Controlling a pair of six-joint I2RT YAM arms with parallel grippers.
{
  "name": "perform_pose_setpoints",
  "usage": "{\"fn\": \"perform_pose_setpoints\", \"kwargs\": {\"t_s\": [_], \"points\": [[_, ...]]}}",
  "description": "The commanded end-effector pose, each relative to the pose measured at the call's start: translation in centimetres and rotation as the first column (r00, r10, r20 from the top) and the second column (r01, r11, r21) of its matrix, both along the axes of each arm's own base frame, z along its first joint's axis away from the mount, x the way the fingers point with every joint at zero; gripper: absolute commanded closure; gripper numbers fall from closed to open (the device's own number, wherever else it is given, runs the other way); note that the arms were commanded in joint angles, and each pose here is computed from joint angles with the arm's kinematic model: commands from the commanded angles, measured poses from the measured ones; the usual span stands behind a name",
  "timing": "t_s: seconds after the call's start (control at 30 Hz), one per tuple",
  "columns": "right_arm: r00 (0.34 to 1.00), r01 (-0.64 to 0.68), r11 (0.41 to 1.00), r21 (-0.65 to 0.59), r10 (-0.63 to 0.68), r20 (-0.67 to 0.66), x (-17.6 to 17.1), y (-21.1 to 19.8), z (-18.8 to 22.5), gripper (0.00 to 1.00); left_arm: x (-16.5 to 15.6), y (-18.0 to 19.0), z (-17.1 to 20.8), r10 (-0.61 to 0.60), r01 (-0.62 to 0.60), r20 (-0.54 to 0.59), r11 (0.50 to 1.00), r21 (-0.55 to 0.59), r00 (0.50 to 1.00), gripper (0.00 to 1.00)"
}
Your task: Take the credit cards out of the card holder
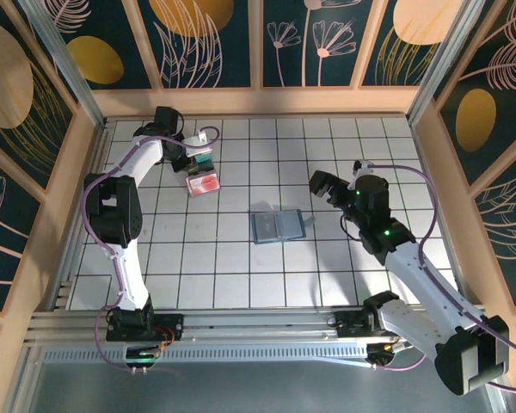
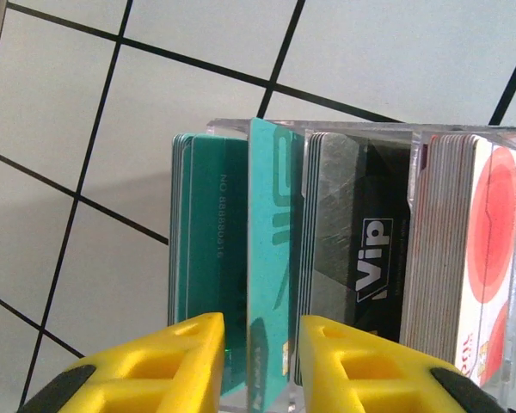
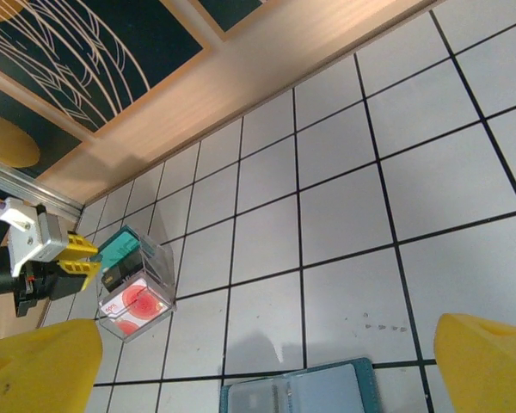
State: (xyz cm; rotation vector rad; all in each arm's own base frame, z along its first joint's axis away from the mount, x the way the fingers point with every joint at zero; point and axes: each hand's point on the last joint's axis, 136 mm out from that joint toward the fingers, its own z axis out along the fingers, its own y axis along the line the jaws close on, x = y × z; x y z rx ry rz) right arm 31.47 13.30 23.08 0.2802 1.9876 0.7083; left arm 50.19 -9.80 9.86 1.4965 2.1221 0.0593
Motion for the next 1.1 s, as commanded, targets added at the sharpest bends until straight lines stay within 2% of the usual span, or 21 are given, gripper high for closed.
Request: {"fn": "perform_pose_setpoints", "kwargs": {"t_s": [0.0,0.2,0.3,0.47,0.6,0.63,0.77,0.9,1.07], "points": [[0.998,-0.013,1.0,0.025,0.011,0.055,0.4,0.6,2.1,0.01,1.3,0.3,2.7,0.031,-0.03,0.076,0.999,-0.023,0.997,0.71],[0.999,0.049,0.999,-0.023,-0.049,-0.011,0.8,-0.3,0.6,0.01,1.1,-0.3,5.8,0.048,-0.037,0.13,0.996,-0.085,0.99,0.71],[0.999,0.04,0.999,-0.036,-0.041,-0.023,0.8,0.0,0.1,0.01,0.3,-0.7,7.5,0.049,-0.029,0.167,0.992,-0.122,0.985,0.71],[0.998,0.035,0.998,-0.06,-0.038,-0.052,1.0,0.4,-0.7,0.01,-0.8,-0.8,10.9,0.12,-0.071,0.232,0.975,-0.208,0.965,0.67],[0.997,0.028,0.995,-0.091,-0.034,-0.071,1.1,0.8,-1.3,0.01,-2.2,-1.0,14.3,0.174,-0.09,0.274,0.952,-0.293,0.946,0.5],[0.996,0.02,0.995,-0.095,-0.028,-0.079,1.1,1.0,-1.5,0.01,-2.9,-1.2,15.0,0.176,-0.082,0.279,0.945,-0.318,0.944,0.49],[0.994,0.002,0.993,-0.12,-0.014,-0.105,1.0,1.9,-2.3,0.01,-5.9,-2.7,17.4,0.139,0.005,0.32,0.912,-0.41,0.937,0.02],[0.99,-0.011,0.987,-0.158,-0.012,-0.141,0.8,2.6,-3.7,0.01,-8.4,-3.4,20.3,0.162,0.065,0.388,0.857,-0.511,0.907,0.01],[0.983,-0.051,0.975,-0.214,0.011,-0.185,0.3,3.9,-5.4,0.01,-11.2,-3.9,23.9,0.247,0.096,0.41,0.748,-0.657,0.878,0.01]]}}
